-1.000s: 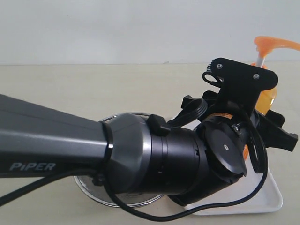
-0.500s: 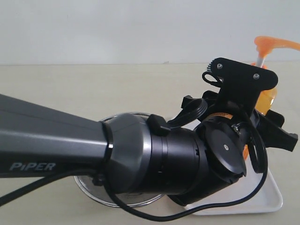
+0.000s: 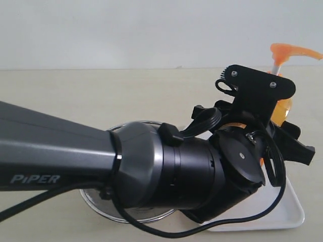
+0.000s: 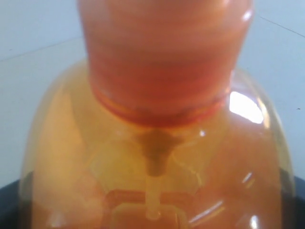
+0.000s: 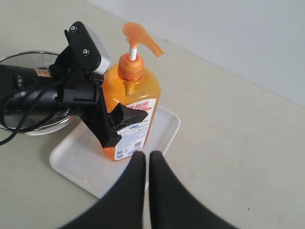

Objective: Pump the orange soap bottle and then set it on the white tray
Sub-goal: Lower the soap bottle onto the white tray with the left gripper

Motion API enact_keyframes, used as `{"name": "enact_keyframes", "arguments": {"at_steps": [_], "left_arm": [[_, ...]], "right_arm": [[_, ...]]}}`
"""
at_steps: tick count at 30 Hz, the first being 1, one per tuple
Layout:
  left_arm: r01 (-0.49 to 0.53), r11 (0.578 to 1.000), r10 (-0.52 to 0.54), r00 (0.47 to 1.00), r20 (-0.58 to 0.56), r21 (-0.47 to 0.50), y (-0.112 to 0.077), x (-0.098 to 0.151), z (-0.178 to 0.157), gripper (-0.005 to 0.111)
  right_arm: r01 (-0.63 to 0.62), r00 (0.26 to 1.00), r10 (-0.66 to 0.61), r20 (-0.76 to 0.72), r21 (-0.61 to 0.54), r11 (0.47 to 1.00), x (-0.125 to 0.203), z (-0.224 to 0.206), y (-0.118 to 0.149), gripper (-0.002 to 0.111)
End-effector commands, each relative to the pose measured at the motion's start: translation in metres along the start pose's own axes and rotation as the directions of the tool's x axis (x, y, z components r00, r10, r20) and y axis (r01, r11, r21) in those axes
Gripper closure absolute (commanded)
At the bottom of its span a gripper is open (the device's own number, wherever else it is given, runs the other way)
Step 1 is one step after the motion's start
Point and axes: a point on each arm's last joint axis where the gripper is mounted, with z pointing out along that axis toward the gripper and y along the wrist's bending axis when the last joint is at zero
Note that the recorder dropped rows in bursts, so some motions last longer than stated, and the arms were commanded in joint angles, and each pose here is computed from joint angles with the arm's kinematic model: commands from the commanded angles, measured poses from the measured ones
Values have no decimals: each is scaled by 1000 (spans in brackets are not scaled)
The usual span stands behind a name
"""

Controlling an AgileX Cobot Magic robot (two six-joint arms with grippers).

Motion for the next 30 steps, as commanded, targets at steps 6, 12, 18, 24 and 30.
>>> {"name": "enact_keyframes", "arguments": {"at_steps": [6,12,18,24,30], "left_arm": [[-15,999,15,1000,9,28,0,-7,-3,102],[-24,998,24,1000,-2,51,3,-8,1,66],[-19,1000,19,1000,18,4,9,-10,2,21],[-20,1000,21,999,27,-10,11,-11,2,19],[-107,994,107,994,34,13,9,-25,-11,19]], "right_arm": [[3,1000,-3,7,5,1000,0,0,0,108],[3,1000,-3,7,5,1000,0,0,0,108],[3,1000,-3,7,5,1000,0,0,0,108],[3,1000,-3,7,5,1000,0,0,0,108],[0,1000,0,7,5,1000,0,0,0,108]]}}
